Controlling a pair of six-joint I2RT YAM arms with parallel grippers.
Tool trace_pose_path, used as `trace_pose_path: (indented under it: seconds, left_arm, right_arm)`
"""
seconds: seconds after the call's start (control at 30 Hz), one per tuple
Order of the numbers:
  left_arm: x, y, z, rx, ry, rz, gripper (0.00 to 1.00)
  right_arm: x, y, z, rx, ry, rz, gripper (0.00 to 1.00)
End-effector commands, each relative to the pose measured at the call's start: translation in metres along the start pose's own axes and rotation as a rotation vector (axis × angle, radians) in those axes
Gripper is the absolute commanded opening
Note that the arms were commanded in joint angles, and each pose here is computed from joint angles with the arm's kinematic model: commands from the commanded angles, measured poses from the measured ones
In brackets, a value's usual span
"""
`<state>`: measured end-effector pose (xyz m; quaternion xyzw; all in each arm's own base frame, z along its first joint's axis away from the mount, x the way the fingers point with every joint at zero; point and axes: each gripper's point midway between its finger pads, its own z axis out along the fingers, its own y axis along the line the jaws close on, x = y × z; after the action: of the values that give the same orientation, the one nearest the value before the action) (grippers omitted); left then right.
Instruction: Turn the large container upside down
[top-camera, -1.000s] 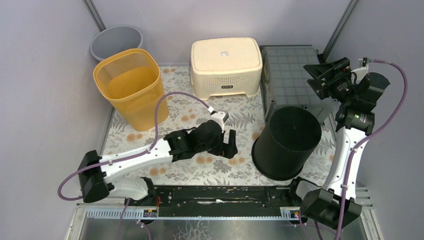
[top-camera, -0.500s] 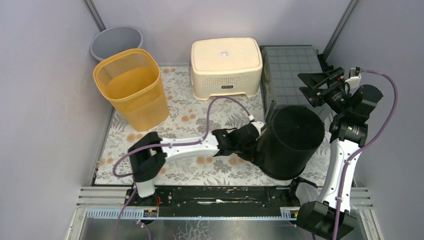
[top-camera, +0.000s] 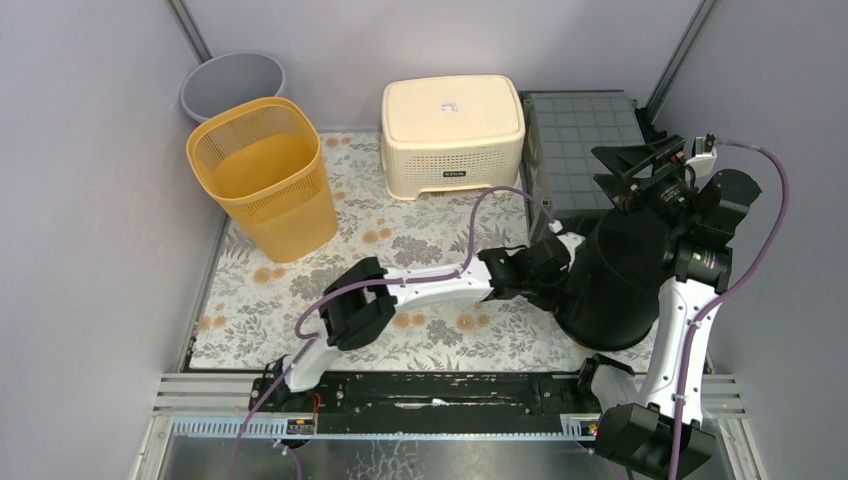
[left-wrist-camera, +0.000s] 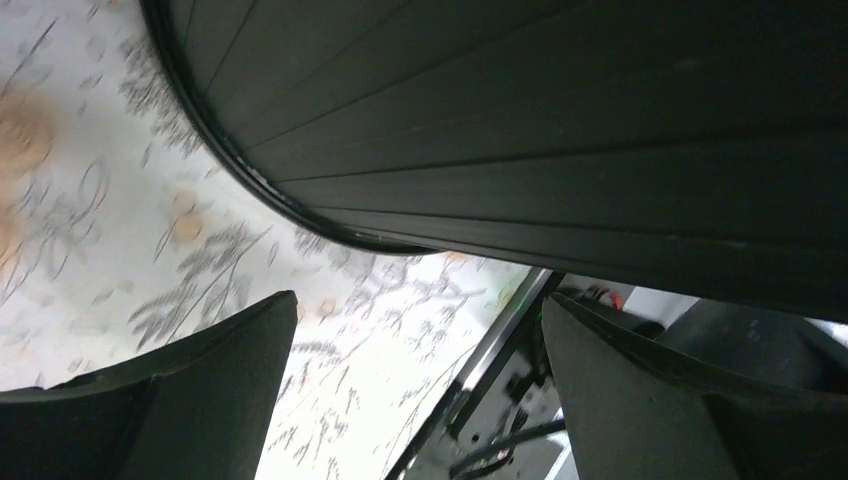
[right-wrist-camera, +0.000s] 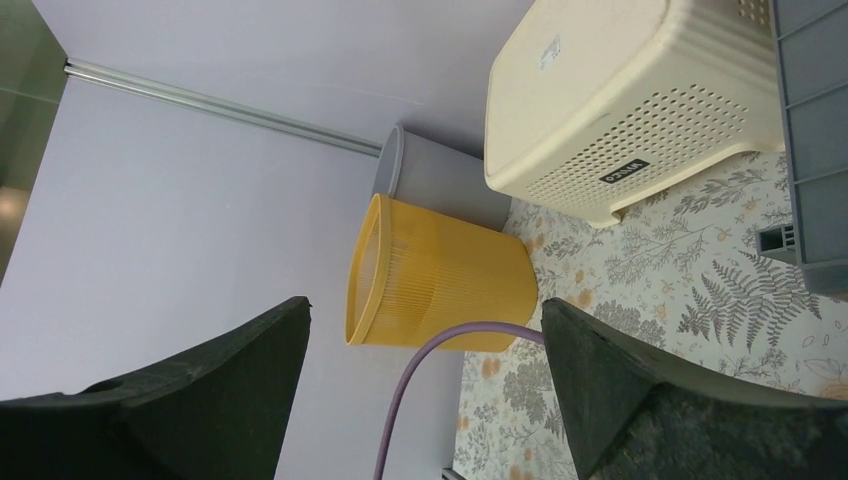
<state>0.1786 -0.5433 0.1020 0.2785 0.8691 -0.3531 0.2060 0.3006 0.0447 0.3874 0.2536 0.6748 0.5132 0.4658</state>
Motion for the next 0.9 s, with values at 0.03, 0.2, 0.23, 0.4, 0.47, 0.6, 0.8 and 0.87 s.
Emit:
trace_pose_path:
  seconds: [0.03,0.2,0.23,0.4,0.47,0.6,0.8,0.87]
  left_arm:
    - [-0.026,-0.027,0.025,0.080,-0.037,0.030,1.00]
    - [-0.041,-0.037,0.050,0.124,-0.054,0.019,1.00]
    - [-0.043,-0.040,0.053,0.139,-0.061,0.016,1.00]
    - [-0.054,-0.050,0.065,0.221,-0.101,0.018,1.00]
    - [-0.060,-0.057,0.061,0.269,-0.129,0.027,1.00]
    - [-0.077,-0.067,0.034,0.296,-0.188,0.069,1.00]
    - [-0.084,-0.043,-0.027,0.141,-0.246,0.062,1.00]
    - [-0.084,-0.029,-0.051,0.065,-0.276,0.026,1.00]
  right_arm:
    - [0.004,0.023,-0.006,-0.080,-0.003,-0.063,0.93]
    - [0.010,0.022,-0.005,-0.083,0.018,-0.070,0.93]
    - [0.011,0.021,-0.004,-0.082,0.019,-0.070,0.93]
    - [0.011,0.023,-0.002,-0.087,0.029,-0.074,0.93]
    - [0.011,0.023,0.000,-0.087,0.034,-0.078,0.93]
    - [0.010,0.028,0.002,-0.096,0.048,-0.085,0.93]
    - [0.014,0.059,0.000,-0.159,0.081,-0.106,0.93]
    - [0.015,0.068,-0.002,-0.177,0.085,-0.096,0.93]
